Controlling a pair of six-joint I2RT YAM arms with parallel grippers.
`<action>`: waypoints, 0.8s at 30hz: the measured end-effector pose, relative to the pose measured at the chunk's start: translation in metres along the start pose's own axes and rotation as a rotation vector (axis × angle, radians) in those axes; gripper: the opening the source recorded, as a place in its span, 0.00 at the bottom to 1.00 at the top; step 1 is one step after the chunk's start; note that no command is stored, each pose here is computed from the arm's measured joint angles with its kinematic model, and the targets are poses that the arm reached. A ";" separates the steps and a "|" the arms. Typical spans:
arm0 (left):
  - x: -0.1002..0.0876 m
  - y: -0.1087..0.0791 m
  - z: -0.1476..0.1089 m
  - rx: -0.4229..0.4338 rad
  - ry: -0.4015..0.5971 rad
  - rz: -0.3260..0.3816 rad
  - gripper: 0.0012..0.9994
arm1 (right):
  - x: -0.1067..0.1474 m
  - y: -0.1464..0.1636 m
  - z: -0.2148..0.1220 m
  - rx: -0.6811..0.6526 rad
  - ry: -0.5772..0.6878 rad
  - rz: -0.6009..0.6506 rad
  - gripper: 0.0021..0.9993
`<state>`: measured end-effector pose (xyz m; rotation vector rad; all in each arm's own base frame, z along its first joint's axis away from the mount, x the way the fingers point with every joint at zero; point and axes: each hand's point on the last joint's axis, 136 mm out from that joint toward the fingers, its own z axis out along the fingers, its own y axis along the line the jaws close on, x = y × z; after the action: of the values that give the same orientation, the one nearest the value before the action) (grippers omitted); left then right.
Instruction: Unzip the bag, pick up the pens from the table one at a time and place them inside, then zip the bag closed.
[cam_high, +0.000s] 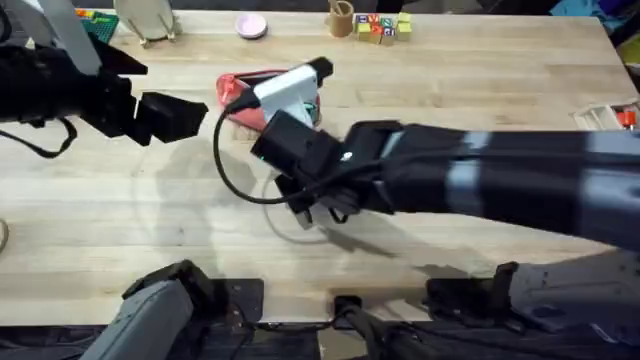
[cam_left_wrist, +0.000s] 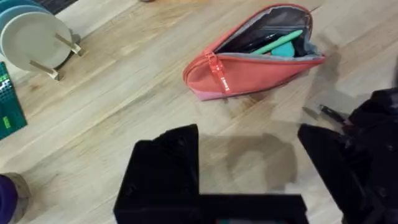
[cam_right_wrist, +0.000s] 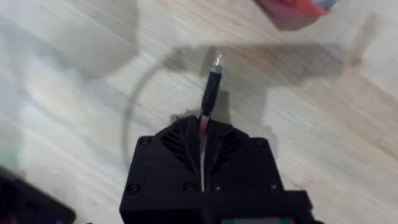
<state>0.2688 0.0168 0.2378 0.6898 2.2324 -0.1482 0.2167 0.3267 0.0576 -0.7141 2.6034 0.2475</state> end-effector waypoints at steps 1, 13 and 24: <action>0.000 0.000 0.000 0.000 0.000 0.000 0.99 | -0.005 0.000 -0.007 -0.012 -0.017 -0.004 0.03; 0.000 0.000 0.000 0.000 0.000 0.000 0.99 | -0.072 -0.038 -0.080 -0.053 -0.277 0.005 0.03; 0.000 0.000 0.000 0.000 0.000 0.000 0.99 | -0.123 -0.064 -0.094 0.005 -0.465 -0.161 0.03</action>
<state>0.2688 0.0168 0.2378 0.6899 2.2321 -0.1480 0.3114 0.3010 0.1931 -0.7559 2.0962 0.3151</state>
